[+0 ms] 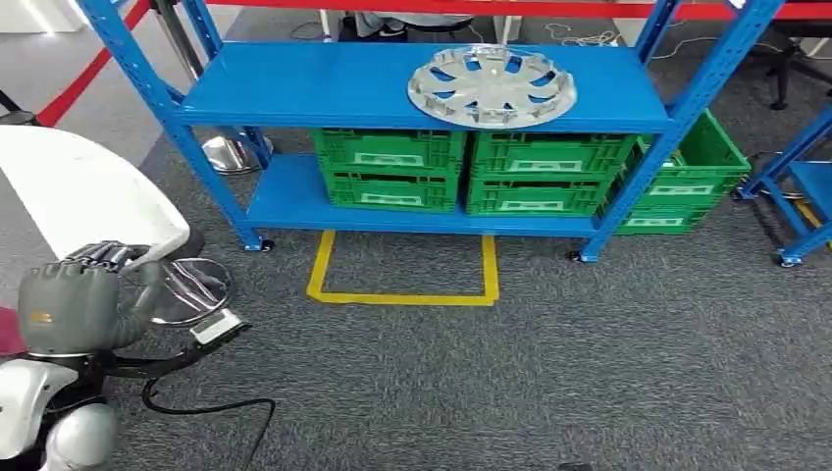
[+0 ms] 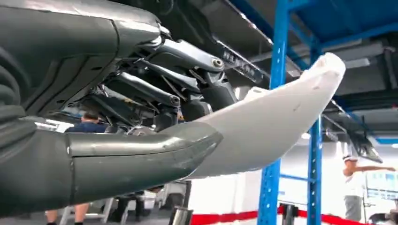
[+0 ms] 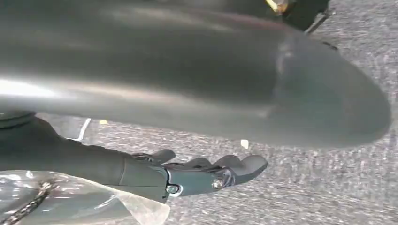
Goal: Take the parts from the cabinet and place them on the table.
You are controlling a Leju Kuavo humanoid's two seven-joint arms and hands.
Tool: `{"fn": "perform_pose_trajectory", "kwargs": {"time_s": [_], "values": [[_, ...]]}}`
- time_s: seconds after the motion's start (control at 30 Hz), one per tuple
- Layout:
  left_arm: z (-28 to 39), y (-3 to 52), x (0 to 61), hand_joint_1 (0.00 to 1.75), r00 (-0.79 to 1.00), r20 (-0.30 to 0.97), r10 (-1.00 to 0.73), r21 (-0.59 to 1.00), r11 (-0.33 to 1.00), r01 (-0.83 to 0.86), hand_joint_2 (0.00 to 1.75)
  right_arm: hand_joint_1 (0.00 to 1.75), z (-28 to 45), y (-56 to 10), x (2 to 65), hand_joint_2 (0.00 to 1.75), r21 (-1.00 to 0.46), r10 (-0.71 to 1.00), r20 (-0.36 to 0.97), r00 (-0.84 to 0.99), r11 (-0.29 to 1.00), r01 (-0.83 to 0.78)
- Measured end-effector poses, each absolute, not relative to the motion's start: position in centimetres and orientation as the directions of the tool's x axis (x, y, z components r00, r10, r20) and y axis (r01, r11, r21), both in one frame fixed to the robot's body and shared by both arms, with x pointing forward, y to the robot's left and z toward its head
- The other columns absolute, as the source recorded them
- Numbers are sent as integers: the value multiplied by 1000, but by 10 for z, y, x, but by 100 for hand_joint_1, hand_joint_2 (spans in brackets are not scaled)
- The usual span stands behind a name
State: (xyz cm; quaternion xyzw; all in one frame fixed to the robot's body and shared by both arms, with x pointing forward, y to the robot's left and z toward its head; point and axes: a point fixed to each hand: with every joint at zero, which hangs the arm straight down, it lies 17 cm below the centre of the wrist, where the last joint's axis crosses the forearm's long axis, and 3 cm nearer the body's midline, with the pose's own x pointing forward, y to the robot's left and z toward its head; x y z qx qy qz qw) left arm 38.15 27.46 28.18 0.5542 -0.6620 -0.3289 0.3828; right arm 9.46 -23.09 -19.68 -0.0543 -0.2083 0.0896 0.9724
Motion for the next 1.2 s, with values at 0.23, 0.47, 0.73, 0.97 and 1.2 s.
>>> {"fn": "perform_pose_trajectory", "kwargs": {"time_s": [0.23, 0.47, 0.73, 0.97, 1.2], "values": [[277, 279, 380, 175, -83, 140, -987, 866, 163, -473, 175, 0, -196, -229, 90, 0, -141, 202, 391, 898, 977, -159], [277, 280, 380, 175, -79, 139, -987, 866, 160, -474, 175, 0, -194, -227, 91, 0, -140, 207, 395, 895, 976, -165], [277, 282, 380, 175, -76, 140, -987, 866, 160, -475, 175, 0, -194, -228, 88, 0, -138, 209, 390, 897, 976, -167], [277, 283, 380, 175, -74, 140, -987, 865, 158, -476, 175, 0, -193, -228, 92, 0, -142, 210, 397, 893, 976, -166], [277, 283, 380, 175, -76, 144, -987, 865, 163, -475, 175, 0, -193, -227, 91, 0, -139, 212, 395, 894, 976, -170]]}}
